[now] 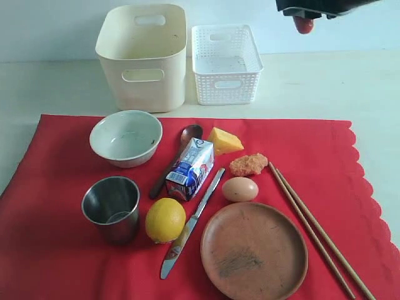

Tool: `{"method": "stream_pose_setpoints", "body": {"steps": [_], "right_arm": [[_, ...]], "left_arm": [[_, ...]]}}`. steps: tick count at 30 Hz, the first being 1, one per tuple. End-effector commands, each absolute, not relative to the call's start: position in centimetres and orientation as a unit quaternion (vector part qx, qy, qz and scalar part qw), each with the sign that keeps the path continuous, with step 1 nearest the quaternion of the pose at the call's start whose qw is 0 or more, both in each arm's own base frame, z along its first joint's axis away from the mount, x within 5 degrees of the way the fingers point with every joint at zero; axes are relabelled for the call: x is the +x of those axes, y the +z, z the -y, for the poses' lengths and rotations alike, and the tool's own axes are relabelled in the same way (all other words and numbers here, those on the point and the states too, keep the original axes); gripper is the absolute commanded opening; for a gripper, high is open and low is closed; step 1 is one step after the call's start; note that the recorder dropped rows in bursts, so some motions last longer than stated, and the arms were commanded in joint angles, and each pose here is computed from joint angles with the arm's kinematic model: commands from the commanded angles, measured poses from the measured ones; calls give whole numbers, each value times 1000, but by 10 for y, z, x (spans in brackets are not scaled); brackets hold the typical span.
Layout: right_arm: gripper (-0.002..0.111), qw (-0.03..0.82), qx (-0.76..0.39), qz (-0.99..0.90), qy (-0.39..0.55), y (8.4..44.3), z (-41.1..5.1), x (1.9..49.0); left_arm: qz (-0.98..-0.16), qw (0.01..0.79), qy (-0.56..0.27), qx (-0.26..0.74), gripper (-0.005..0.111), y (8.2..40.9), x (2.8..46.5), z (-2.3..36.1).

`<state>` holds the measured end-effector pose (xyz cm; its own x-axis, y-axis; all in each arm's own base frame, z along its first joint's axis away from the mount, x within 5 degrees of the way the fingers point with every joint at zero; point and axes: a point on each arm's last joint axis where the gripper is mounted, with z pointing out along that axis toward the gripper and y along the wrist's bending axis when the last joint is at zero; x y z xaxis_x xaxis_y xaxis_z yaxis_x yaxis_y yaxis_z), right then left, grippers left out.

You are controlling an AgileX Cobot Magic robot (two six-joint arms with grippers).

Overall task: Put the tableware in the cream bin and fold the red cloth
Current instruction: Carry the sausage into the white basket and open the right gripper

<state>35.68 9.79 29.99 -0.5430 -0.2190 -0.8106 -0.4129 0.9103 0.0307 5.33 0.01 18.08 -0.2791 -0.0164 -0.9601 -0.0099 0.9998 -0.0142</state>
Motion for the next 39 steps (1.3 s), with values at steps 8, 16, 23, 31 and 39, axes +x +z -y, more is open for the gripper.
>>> {"method": "stream_pose_setpoints", "body": {"steps": [8, 16, 23, 31, 39], "right_arm": [[0, 417, -166, -879, 159, 219, -153, 488], [24, 396, -175, -888, 157, 174, -168, 504], [60, 378, -132, -897, 187, 169, -170, 503], [88, 380, -200, -886, 176, 217, -168, 487], [34, 351, -317, -874, 116, 332, -147, 422]], "left_arm": [[-795, 607, 1, -6, 0, 181, 53, 0], [-795, 607, 1, -6, 0, 181, 53, 0], [-795, 607, 1, -6, 0, 181, 53, 0], [-795, 607, 1, -6, 0, 181, 53, 0], [-795, 607, 1, -6, 0, 181, 53, 0]]}}
